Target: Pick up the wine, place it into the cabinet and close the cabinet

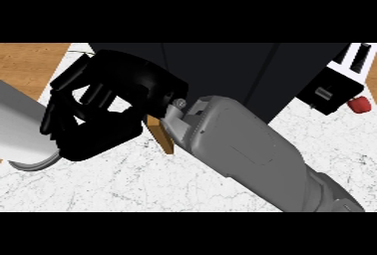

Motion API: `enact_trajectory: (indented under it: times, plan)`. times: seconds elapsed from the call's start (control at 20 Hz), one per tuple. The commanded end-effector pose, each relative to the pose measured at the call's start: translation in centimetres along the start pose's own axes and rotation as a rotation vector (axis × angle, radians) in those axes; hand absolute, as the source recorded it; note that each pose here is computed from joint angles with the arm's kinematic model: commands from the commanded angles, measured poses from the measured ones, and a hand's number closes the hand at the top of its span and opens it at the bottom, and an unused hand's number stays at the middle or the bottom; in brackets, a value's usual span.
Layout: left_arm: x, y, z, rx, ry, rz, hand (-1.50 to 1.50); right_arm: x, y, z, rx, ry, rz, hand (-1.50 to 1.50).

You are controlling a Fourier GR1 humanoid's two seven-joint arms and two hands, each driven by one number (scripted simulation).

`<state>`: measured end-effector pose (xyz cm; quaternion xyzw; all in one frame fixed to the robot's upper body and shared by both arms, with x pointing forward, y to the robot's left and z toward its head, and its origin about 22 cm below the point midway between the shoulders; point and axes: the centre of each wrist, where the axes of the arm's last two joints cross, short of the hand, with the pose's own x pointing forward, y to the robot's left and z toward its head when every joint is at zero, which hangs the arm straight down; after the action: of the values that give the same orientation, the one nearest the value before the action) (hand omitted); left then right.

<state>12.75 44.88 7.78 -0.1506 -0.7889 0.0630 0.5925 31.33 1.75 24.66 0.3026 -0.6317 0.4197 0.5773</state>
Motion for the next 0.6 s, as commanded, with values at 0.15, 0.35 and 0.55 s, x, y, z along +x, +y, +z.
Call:
enact_trajectory:
  times: [0.15,0.35,0.55]
  plan:
    - [0.2,1.0,0.4,-0.028,-0.042,0.030,-1.50,-1.7,-2.7,-2.5,0.271,0.177,-0.022,1.50]
    - [0.6,1.0,0.8,-0.019,-0.059,0.015,-1.50,-5.0,-4.2,-2.7,0.266,0.170,-0.136,1.50]
    - [0.9,1.5,-0.2,-0.025,-0.058,0.021,-1.50,-5.0,-5.7,-3.6,0.270,0.122,-0.190,1.50]
